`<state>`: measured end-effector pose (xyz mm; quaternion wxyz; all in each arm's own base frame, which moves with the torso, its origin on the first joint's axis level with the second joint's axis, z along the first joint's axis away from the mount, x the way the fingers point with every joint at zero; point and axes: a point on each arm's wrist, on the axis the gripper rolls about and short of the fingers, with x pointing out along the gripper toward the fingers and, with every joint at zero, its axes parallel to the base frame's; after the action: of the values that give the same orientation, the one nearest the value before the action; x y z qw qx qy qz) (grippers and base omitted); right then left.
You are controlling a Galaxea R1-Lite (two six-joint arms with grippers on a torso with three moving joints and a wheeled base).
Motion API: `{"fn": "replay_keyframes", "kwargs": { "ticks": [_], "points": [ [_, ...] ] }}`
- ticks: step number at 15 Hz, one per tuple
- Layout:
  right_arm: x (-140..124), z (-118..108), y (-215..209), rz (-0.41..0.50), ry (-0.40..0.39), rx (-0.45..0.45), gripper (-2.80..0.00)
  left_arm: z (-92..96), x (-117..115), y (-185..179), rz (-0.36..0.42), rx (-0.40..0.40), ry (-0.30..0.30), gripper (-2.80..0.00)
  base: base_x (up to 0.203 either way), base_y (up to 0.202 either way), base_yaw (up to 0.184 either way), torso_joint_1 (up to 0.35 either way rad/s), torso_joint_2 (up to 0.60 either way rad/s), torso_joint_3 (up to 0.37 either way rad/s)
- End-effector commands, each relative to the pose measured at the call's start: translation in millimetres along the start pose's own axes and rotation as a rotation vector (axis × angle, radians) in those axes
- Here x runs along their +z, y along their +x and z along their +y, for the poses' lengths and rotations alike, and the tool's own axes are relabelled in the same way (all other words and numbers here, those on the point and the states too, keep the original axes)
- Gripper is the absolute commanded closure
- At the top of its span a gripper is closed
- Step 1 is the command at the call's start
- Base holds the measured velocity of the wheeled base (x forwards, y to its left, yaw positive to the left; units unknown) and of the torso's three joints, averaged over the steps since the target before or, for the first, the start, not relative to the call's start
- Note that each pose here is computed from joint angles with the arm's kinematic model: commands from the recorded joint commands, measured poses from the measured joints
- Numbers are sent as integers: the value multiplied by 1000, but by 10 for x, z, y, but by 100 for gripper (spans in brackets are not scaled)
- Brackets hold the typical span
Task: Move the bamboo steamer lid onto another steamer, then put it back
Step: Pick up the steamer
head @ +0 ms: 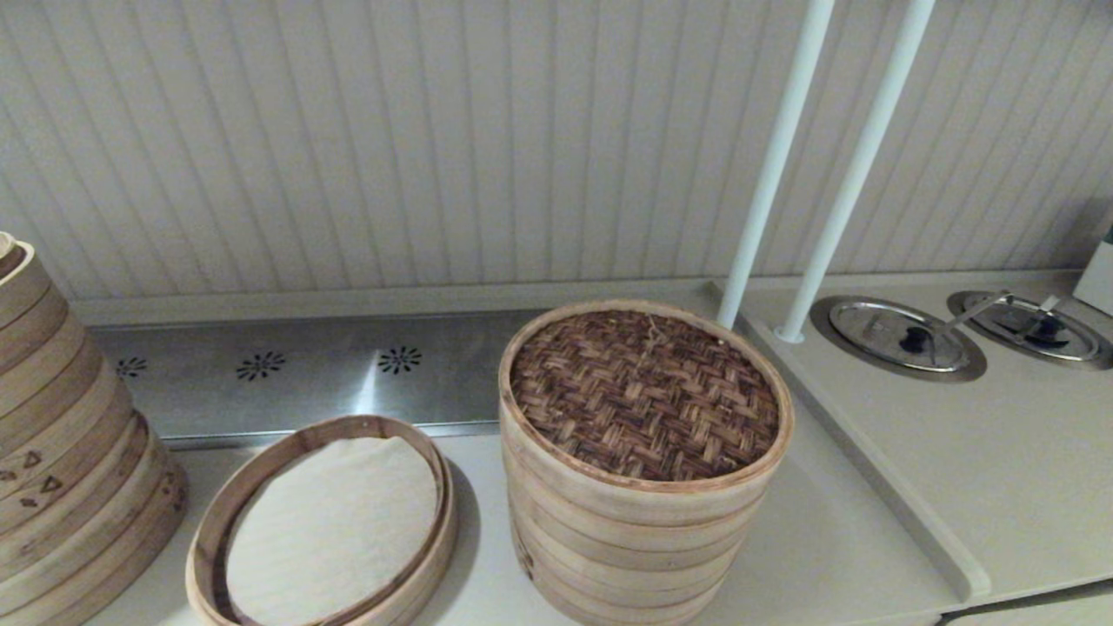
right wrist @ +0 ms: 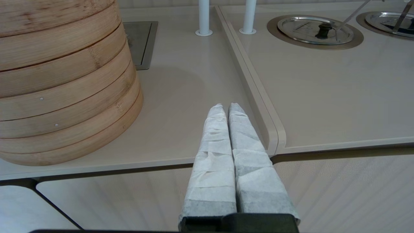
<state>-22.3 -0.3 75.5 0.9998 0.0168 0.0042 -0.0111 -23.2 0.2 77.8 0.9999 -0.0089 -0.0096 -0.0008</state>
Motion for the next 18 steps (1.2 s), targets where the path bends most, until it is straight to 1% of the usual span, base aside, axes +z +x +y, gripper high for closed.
{"fn": "replay_keyframes", "kwargs": {
  "ticks": [1, 6, 8, 9, 10, 12, 13, 14, 15, 17, 18],
  "points": [
    [-9, 0, 3, 4, 0, -1, 0, 0, 1, 1, 1, 0, -1, 0, 0, 0, 0, 0, 0, 0],
    [-11, 0, 4, 5, 0, -1, 0, 0, 0, 0, -1, 1, 1, 0, 0, 0, 0, 0, 0, 0],
    [-8, 0, 3, 4, 0, -1, 0, 0, -6, 2, 0, 1, 10, 0, 0, 0, 0, 0, 0, 0],
    [-8, 0, 3, 4, 0, -1, 0, -1, 7, -1, -5, 0, 12, 0, 0, 0, 0, 0, 0, 0],
    [-8, 0, 3, 3, 0, -1, 0, -2, 83, -22, -32, 0, 5, 0, 0, 0, 0, 0, 0, 0],
    [-9, 0, 3, 4, 0, -1, 0, -9, 461, -159, -132, -6, -17, 0, 0, 0, 0, 0, 0, 0],
    [-10, 0, 4, 4, 0, -1, 0, -13, 647, -220, -147, -13, -24, 0, 0, 0, 0, 0, 0, 0],
    [-8, 0, 3, 3, 0, -1, 0, -18, 827, -227, -127, -19, -35, 0, 0, 0, 0, 0, 0, 0],
    [-7, 0, 3, 2, 0, -1, 0, -22, 982, -156, -75, -23, -48, 0, 0, 0, 0, 0, 0, 0],
    [-8, 0, 3, 4, 0, -1, 0, -31, 1279, 70, 21, -35, -70, 0, 0, 0, 0, 0, 0, 0],
    [-8, 0, 3, 4, 0, -1, 0, -40, 1447, 223, 66, -57, -88, 0, 0, 0, 0, 0, 0, 0]
  ]
}}
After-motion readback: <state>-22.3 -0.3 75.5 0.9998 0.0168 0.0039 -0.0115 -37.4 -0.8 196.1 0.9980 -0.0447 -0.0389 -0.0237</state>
